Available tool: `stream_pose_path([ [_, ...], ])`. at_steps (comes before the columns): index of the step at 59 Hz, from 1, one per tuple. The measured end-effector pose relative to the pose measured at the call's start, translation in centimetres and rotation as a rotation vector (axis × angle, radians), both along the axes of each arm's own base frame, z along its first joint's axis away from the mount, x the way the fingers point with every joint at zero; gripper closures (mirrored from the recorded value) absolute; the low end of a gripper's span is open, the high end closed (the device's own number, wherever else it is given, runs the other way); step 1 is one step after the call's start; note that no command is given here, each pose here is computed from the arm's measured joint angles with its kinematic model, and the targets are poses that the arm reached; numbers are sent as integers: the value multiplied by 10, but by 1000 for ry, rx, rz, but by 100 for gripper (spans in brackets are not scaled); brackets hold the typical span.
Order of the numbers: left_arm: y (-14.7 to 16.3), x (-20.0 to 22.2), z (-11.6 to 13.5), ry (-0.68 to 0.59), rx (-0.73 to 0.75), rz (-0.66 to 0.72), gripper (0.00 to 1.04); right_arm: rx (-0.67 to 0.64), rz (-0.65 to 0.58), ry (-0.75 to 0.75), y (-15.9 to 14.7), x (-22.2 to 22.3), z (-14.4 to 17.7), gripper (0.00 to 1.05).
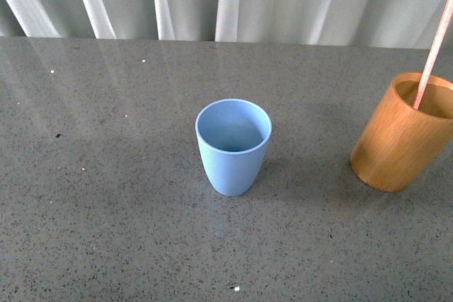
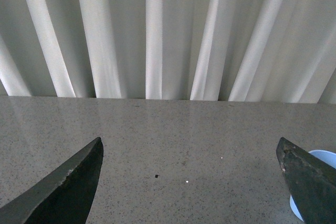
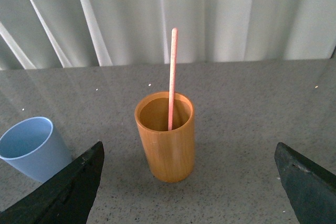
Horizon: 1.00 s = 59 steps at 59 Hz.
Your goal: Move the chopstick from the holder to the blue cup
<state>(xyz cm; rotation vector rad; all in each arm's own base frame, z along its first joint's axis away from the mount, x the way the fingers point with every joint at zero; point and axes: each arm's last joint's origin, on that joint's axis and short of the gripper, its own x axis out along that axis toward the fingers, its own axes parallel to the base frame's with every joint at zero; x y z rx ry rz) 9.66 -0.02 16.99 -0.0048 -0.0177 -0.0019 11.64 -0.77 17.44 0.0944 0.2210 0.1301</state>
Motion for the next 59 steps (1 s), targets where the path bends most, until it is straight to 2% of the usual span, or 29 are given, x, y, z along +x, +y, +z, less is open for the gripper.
stream_pose_path([
  [11,0,0,0,0,0,0,7,24,91,27,-11,44,9,10],
  [20,0,0,0,0,0,0,7,46,188,109,-7,79,-7,10],
  [28,0,0,0,0,0,0,7,36,239,116,-1,101,-13,10],
  [36,0,0,0,0,0,0,7,-1,227,127,2,118,-16,10],
  [47,0,0,0,0,0,0,7,-87,151,119,1,132,-20,10],
  [59,0,0,0,0,0,0,7,-107,134,107,0,140,-20,10],
])
